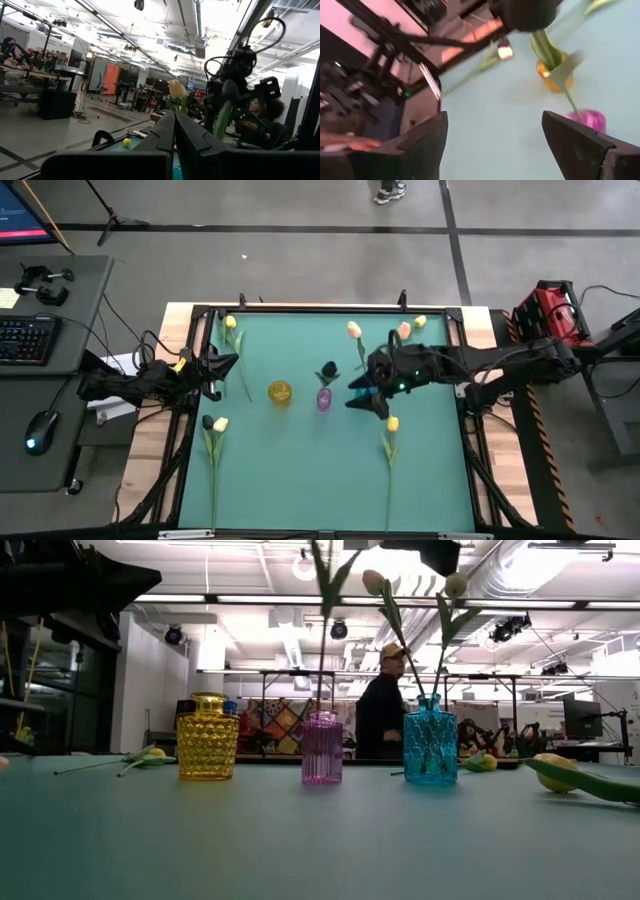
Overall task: Sort flowers into vase by color
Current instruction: Put the bottom yellow tulip into the yellow flower vase
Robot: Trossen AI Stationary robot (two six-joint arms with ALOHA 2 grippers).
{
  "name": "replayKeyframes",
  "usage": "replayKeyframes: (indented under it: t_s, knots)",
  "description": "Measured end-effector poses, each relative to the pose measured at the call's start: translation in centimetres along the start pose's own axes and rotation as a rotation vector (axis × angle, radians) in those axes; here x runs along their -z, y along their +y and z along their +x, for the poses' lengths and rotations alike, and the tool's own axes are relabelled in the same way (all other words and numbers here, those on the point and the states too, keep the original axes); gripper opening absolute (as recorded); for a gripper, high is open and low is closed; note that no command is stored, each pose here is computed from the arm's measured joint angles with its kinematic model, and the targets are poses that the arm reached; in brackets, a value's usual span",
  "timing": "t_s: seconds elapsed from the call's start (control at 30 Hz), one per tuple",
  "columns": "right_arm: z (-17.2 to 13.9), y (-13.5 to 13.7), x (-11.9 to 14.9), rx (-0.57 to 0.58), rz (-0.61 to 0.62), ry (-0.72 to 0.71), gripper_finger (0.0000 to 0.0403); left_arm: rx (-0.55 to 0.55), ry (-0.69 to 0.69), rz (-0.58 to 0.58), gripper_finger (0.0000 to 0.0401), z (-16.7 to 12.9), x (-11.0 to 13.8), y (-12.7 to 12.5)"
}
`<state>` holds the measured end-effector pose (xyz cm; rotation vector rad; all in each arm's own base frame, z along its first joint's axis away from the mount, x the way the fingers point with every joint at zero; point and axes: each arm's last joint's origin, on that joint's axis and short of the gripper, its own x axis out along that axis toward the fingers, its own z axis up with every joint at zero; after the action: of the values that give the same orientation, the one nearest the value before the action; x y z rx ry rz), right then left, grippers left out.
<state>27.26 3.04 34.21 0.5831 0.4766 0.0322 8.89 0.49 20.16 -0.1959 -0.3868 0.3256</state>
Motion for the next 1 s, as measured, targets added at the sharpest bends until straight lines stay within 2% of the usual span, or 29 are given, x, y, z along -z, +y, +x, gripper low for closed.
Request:
replayKeyframes:
  t_s: [0.17, 0.33, 0.4, 0.5, 0.63, 0.73, 0.83, 0.93, 1.0]
  knots:
    - [-1.3, -0.1, -0.1, -0.023, 0.018, 0.024, 0.0311, 0.000, 0.000, 0.000, 0.0000, 0.0, 0.0, 0.0]
    - [-1.9, 0.2, 2.3, -0.019, 0.169, 0.279, 0.0311, 0.000, 0.000, 0.000, 0.0000, 0.0, 0.0, 0.0]
    - [-2.2, 0.5, 4.0, 0.043, 0.234, 0.409, 0.0311, 0.000, 0.000, 0.000, 0.0000, 0.0, 0.0, 0.0]
    - [-2.6, 0.7, 7.2, 0.205, 0.333, 0.569, 0.0311, 0.000, 0.000, 0.000, 0.0000, 0.0, 0.0, 0.0]
    - [-2.5, 0.4, 11.9, 0.389, 0.518, 0.678, 0.0311, 0.000, 0.000, 0.000, 0.0000, 0.0, 0.0, 0.0]
    - [-1.9, -0.4, 15.4, 0.513, 0.678, 0.702, 0.0311, 0.000, 0.000, 0.000, 0.0000, 0.0, 0.0, 0.0]
    - [-1.0, -1.3, 18.1, 0.563, 0.803, 0.686, 0.0311, -0.001, 0.000, 0.000, 0.0000, 0.0, 0.0, 0.0]
    - [0.2, -1.8, 19.5, 0.566, 0.895, 0.658, 0.0311, -0.001, 0.000, 0.000, 0.0000, 0.0, 0.0, 0.0]
    - [1.0, -2.1, 19.9, 0.582, 0.913, 0.638, 0.0311, 0.000, 0.000, 0.000, 0.0000, 0.0, 0.0, 0.0]
